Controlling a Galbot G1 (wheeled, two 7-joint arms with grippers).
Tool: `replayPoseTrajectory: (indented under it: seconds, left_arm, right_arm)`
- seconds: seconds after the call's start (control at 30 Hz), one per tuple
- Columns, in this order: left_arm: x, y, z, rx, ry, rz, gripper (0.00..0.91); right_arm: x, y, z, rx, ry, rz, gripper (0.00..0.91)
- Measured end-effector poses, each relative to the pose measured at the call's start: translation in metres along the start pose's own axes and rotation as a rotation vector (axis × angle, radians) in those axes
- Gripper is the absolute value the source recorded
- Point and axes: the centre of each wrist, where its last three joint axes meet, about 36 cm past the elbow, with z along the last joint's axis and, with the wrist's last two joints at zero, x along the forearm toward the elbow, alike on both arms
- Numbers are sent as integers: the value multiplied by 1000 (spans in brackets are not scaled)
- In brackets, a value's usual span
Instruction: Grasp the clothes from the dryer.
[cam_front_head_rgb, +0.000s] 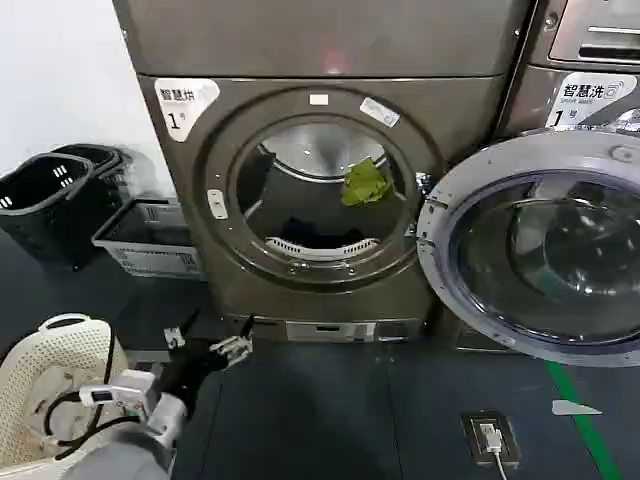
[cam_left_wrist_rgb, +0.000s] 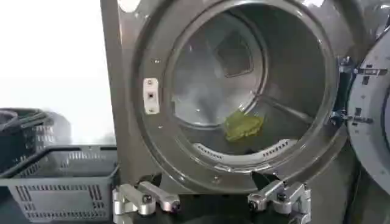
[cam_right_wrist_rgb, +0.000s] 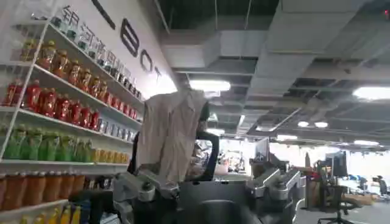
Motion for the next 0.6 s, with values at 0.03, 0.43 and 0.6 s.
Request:
replayPoseTrajectory:
  seconds: [0.03, 0.43, 0.6]
  left_arm:
    - [0, 0, 0, 0, -1, 0, 907]
    - [4, -1, 0, -6, 2, 1, 907]
    - [4, -1, 1, -6, 7, 2, 907]
  right_arm:
    - [0, 0, 1, 0, -5, -2, 907]
    - [-1, -2, 10, -1, -25, 2, 907]
    - [-1, -1, 11, -3, -22, 1, 907]
